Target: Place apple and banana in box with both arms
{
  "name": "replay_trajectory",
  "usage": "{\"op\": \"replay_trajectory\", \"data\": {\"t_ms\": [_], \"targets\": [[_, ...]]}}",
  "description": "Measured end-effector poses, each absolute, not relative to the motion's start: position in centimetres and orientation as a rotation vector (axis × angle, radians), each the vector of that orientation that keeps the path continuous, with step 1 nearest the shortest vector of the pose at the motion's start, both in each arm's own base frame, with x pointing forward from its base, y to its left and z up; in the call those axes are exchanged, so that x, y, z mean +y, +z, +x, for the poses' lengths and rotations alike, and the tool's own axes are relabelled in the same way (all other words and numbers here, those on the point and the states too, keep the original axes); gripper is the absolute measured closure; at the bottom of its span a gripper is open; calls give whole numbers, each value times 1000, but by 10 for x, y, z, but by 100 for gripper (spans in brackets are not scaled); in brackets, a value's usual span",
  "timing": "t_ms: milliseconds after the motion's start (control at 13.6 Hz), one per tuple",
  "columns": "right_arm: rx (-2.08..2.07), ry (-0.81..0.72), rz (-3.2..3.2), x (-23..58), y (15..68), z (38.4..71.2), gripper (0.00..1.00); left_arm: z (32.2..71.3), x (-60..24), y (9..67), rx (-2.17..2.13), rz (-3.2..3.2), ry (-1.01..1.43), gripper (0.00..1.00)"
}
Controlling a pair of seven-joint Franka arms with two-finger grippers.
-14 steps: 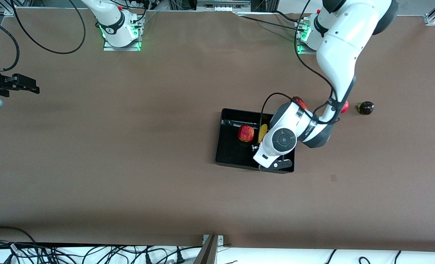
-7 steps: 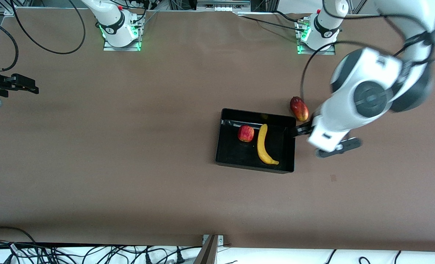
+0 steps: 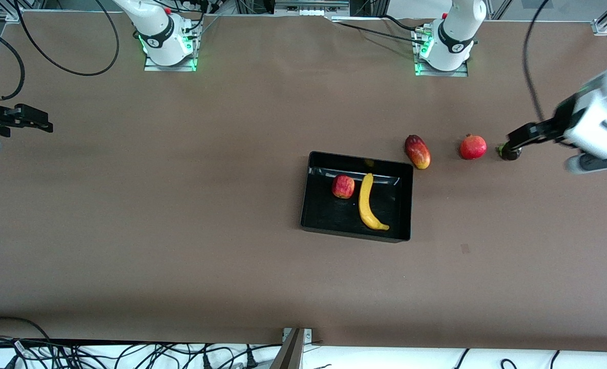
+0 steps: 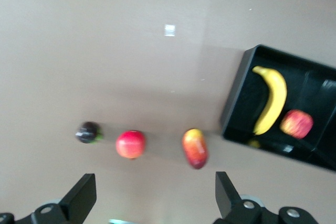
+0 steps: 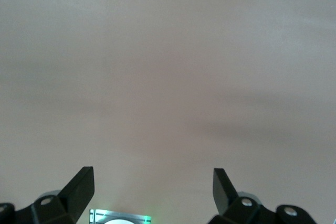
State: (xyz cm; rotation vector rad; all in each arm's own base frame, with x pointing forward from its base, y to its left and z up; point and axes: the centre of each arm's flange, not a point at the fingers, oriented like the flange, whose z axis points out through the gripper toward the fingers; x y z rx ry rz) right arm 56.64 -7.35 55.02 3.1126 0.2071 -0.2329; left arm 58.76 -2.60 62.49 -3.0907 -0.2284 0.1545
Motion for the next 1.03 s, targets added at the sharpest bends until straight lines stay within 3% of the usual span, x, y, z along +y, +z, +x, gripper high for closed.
{"op": "replay_trajectory", "data": {"t_ms": [369, 1032], "targets": [[207, -217, 3112, -74, 551, 568, 0, 554, 52, 668, -119, -3124, 79, 0], [204, -217, 3115, -74, 551, 568, 0, 552, 19, 655, -13, -3129, 18, 0]]}}
